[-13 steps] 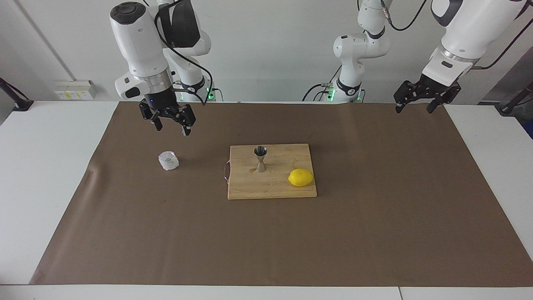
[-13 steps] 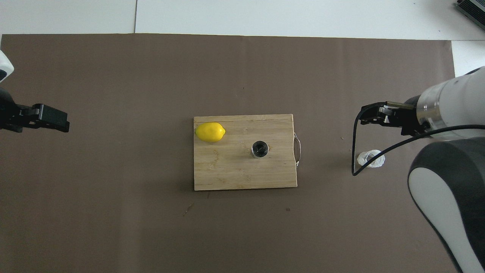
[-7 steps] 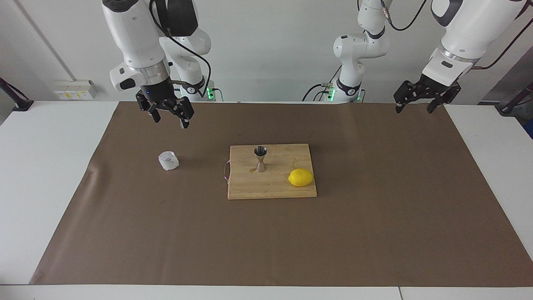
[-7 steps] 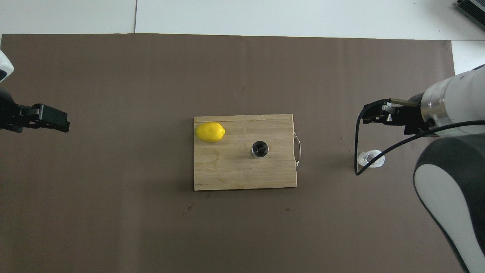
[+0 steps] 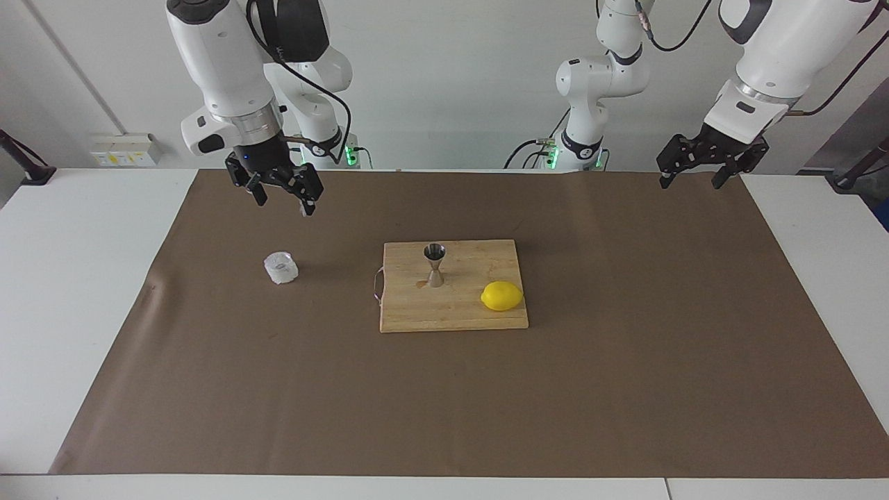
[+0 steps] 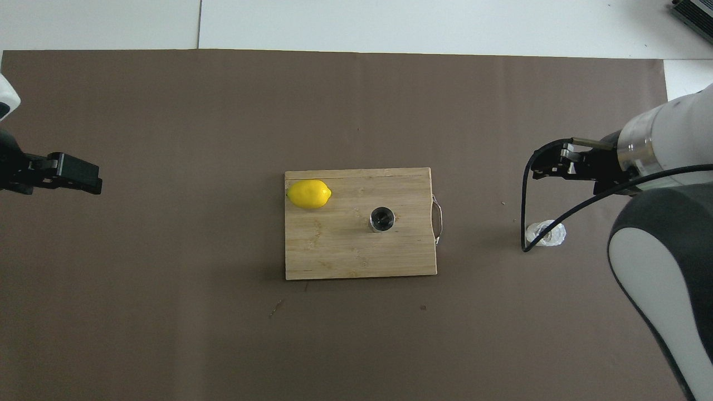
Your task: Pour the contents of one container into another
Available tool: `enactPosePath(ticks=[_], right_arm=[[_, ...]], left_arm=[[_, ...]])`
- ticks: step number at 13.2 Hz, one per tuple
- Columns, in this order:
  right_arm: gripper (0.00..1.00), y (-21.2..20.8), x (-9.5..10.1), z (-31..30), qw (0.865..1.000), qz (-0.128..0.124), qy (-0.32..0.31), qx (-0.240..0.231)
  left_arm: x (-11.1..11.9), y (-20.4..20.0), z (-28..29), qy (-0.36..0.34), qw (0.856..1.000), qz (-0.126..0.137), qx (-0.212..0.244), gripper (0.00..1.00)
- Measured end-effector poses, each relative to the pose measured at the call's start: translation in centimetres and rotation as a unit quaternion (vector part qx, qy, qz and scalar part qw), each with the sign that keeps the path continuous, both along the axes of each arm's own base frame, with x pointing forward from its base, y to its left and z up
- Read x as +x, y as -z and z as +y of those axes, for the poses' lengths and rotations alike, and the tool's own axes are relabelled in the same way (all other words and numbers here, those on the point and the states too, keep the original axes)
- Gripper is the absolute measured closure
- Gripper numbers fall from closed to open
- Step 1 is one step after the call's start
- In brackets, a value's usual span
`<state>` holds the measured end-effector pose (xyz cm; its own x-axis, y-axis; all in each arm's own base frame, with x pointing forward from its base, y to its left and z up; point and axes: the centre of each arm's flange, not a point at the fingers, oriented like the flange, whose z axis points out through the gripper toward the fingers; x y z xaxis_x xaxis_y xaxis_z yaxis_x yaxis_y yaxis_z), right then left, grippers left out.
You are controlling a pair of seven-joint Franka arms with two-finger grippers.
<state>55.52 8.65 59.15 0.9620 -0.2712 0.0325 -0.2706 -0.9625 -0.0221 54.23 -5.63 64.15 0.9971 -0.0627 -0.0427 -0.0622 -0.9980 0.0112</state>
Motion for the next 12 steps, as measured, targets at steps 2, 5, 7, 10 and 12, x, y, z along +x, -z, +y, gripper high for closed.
enactPosePath(ticks=[2, 5, 7, 10, 12], right_arm=[[0.00, 0.11, 0.03, -0.09, 1.000, 0.001, 0.001, 0.000], [0.00, 0.18, 0.05, -0.12, 1.000, 0.002, 0.001, 0.000], [0.00, 0.19, 0.05, -0.13, 1.000, 0.002, 0.001, 0.000], [0.00, 0.19, 0.05, -0.13, 1.000, 0.002, 0.001, 0.000], [0.00, 0.19, 0.05, -0.13, 1.000, 0.002, 0.001, 0.000]], left_arm=[[0.00, 0.00, 0.00, 0.000, 1.000, 0.000, 0.000, 0.00], [0.00, 0.00, 0.00, 0.000, 1.000, 0.000, 0.000, 0.00], [0.00, 0.00, 0.00, 0.000, 1.000, 0.000, 0.000, 0.00], [0.00, 0.00, 0.00, 0.000, 1.000, 0.000, 0.000, 0.00], [0.00, 0.00, 0.00, 0.000, 1.000, 0.000, 0.000, 0.00]])
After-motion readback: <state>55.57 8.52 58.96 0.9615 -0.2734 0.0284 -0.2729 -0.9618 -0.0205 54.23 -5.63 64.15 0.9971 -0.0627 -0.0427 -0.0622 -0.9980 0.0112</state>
